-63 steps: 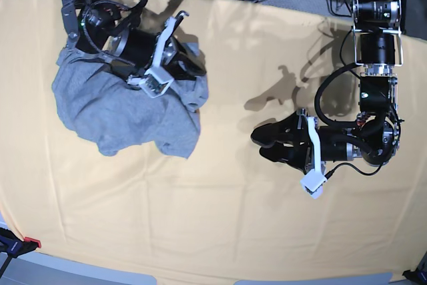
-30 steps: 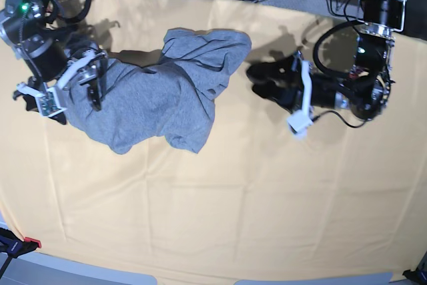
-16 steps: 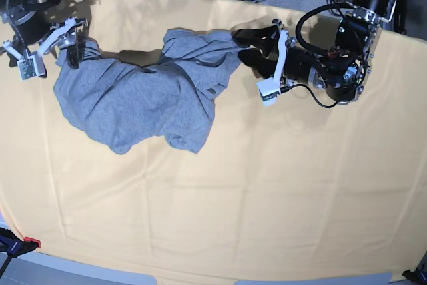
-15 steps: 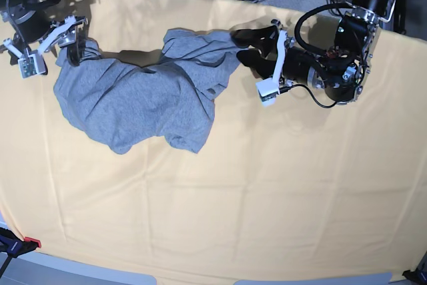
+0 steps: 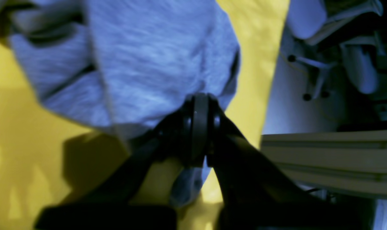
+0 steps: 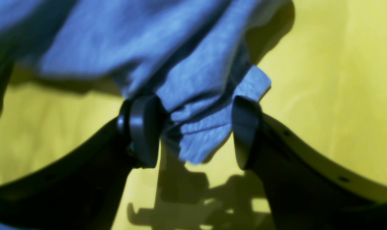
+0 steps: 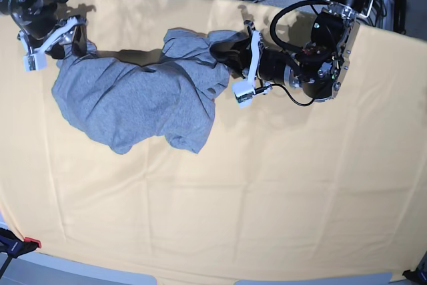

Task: Layout the t-shirt on the table in an organized manner, then fold the t-shirt properly
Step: 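Grasp the t-shirt's other end with the left gripper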

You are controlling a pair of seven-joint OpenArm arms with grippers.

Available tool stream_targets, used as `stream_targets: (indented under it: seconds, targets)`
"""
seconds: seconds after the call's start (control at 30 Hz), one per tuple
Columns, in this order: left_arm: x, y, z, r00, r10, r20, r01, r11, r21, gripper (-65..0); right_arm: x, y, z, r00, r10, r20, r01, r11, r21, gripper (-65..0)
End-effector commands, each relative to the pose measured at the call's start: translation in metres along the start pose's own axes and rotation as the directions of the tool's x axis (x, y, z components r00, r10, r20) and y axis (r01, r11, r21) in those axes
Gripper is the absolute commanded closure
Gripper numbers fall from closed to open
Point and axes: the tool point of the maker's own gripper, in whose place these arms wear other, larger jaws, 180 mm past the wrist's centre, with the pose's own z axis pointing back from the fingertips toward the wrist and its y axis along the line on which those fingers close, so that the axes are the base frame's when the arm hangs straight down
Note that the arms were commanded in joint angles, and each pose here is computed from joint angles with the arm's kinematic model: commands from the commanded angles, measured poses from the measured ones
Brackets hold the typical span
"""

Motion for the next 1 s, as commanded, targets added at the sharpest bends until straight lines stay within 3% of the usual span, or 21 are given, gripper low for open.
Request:
stream_targets:
  seconds: [0.0,0.17,0.2,0.3,0.33,0.53,0.67,0.83,0.97]
  targets:
    - [0.013,-0.001,0.005,0.999,-0.024,0.039,0.024,1.000,-0.005,0.0,0.013,-0.003,0.000,0.999,-0.001,0.045,0.001,1.000,0.002,-33.3]
    - [0.013,-0.001,0.005,0.999,-0.025,0.037,0.025,1.000,-0.003,0.0,0.021,0.002,-0.007,0.997,0.006,0.075,-0.010,0.998,0.059,-32.1]
    - [0.012,0.000,0.005,0.999,-0.026,0.032,0.026,1.000,0.001,0.0,0.023,0.003,-0.007,0.997,0.016,0.081,-0.021,0.998,0.065,-27.8]
    - [0.006,0.005,0.005,0.999,-0.033,0.002,0.033,0.999,0.030,0.0,0.027,0.004,-0.008,0.995,0.038,0.088,-0.044,0.997,0.070,-3.8]
    - [0.005,0.007,0.006,0.999,-0.035,-0.006,0.035,0.999,0.038,0.0,0.028,0.003,-0.007,0.995,0.053,0.088,-0.059,0.996,0.074,0.0]
    - [0.009,0.035,0.041,0.997,-0.064,-0.034,0.068,0.988,0.142,0.0,0.049,-0.006,0.007,0.980,0.175,0.098,-0.180,0.983,0.041,0.0]
    - [0.021,0.061,0.086,0.996,-0.083,-0.028,0.087,0.963,0.254,0.0,0.080,-0.019,0.031,0.958,0.246,0.147,-0.240,0.969,-0.054,0.0]
    - [0.053,0.083,0.154,0.990,-0.138,0.024,0.118,0.916,0.384,0.0,0.121,-0.036,0.069,0.912,0.354,0.205,-0.316,0.928,-0.195,0.0]
    - [0.085,0.081,0.199,0.976,-0.207,0.069,0.158,0.889,0.429,0.0,0.132,-0.038,0.080,0.891,0.413,0.188,-0.369,0.901,-0.229,0.0]
